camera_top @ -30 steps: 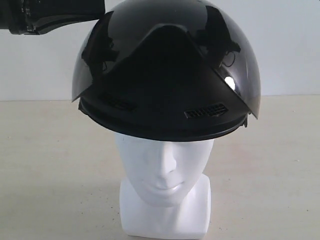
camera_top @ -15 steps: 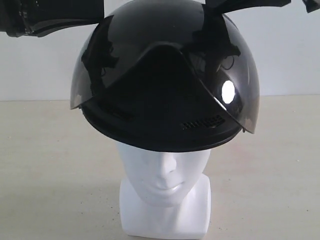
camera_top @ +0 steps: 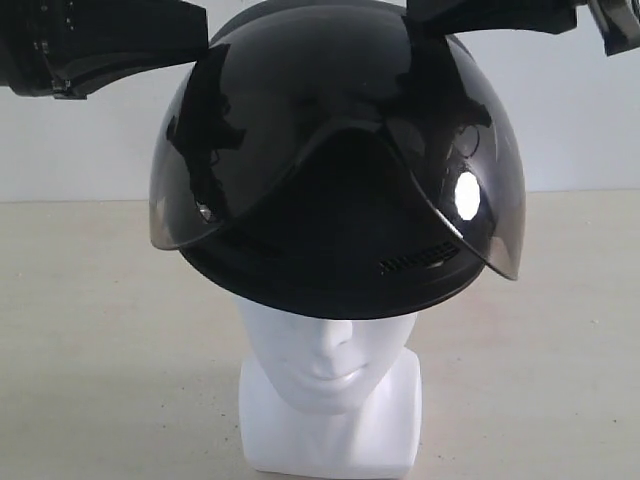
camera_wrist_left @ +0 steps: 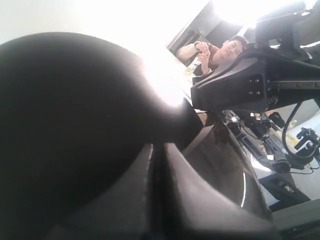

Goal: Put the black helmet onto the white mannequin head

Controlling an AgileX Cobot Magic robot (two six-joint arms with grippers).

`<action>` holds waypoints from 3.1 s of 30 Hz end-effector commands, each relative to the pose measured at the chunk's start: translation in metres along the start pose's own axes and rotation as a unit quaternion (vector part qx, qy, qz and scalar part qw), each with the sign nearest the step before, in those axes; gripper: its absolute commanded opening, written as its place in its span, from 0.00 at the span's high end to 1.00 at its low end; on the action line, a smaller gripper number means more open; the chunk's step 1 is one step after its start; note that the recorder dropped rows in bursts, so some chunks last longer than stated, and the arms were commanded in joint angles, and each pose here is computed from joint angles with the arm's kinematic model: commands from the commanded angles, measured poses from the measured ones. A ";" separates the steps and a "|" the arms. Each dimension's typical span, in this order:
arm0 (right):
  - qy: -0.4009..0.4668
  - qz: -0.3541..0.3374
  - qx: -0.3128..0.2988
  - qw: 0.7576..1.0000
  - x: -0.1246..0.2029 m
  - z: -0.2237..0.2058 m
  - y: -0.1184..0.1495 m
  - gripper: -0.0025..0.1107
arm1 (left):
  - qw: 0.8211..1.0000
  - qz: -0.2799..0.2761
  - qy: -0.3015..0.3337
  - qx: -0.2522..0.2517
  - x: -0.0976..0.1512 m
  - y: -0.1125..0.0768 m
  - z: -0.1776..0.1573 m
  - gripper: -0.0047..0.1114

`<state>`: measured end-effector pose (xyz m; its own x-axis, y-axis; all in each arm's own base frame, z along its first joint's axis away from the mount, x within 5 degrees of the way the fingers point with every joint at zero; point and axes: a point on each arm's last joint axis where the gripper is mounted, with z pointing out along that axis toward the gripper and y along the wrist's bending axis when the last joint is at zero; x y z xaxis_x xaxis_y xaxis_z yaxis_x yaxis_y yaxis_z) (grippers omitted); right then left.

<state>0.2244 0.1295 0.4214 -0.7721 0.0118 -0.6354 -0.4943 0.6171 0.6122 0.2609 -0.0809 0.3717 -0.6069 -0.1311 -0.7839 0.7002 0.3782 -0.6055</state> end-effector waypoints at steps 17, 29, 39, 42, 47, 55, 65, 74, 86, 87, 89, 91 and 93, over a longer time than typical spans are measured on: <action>0.102 0.016 0.035 0.994 0.038 0.020 -0.030 0.98 | 0.997 -0.015 0.075 -0.005 0.039 0.015 0.004 0.92; 0.111 0.015 0.043 0.993 0.056 0.022 -0.039 0.98 | 0.995 -0.037 0.094 -0.004 0.066 0.022 0.003 0.92; 0.120 0.028 0.049 0.991 0.071 0.030 -0.051 0.98 | 0.994 -0.041 0.098 -0.011 0.077 0.027 0.003 0.92; 0.115 0.027 0.046 0.992 0.070 0.030 -0.051 0.98 | 0.995 -0.036 0.097 -0.010 0.076 0.025 0.003 0.92; 0.090 0.019 0.047 0.995 0.067 0.026 -0.048 0.98 | 0.996 -0.024 0.090 -0.014 0.074 0.019 0.000 0.92; 0.032 -0.011 0.038 0.999 0.055 0.000 -0.022 0.98 | 0.997 0.004 0.074 -0.009 0.060 0.002 -0.005 0.92; -0.013 -0.029 0.110 0.993 0.047 -0.028 -0.014 0.98 | 0.998 0.037 0.054 -0.012 0.050 -0.018 -0.013 0.92; -0.026 -0.032 0.209 0.977 0.043 -0.034 -0.030 0.98 | 0.997 0.050 0.014 -0.055 0.042 -0.020 -0.033 0.92; -0.010 -0.010 0.217 0.976 0.041 -0.024 -0.039 0.98 | 0.996 0.030 0.005 -0.082 0.040 -0.006 -0.031 0.92; -0.011 -0.008 0.215 0.977 0.041 -0.024 -0.038 0.98 | 0.996 0.026 0.007 -0.082 0.040 -0.003 -0.030 0.92; -0.011 -0.006 0.207 0.978 0.041 -0.024 -0.037 0.98 | 0.996 0.019 0.010 -0.083 0.040 0.002 -0.029 0.92; -0.012 -0.004 0.198 0.980 0.041 -0.023 -0.036 0.98 | 0.996 0.013 0.013 -0.083 0.041 0.005 -0.028 0.92; -0.013 -0.006 0.189 0.982 0.041 -0.022 -0.034 0.98 | 0.996 0.009 0.012 -0.087 0.041 0.009 -0.027 0.92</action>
<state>0.2007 0.0902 0.3821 -0.7659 0.0187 -0.6427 -0.2956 0.8774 0.3778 0.2277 -0.0598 0.3391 -0.5989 -0.0815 -0.7967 0.6523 0.5274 -0.5443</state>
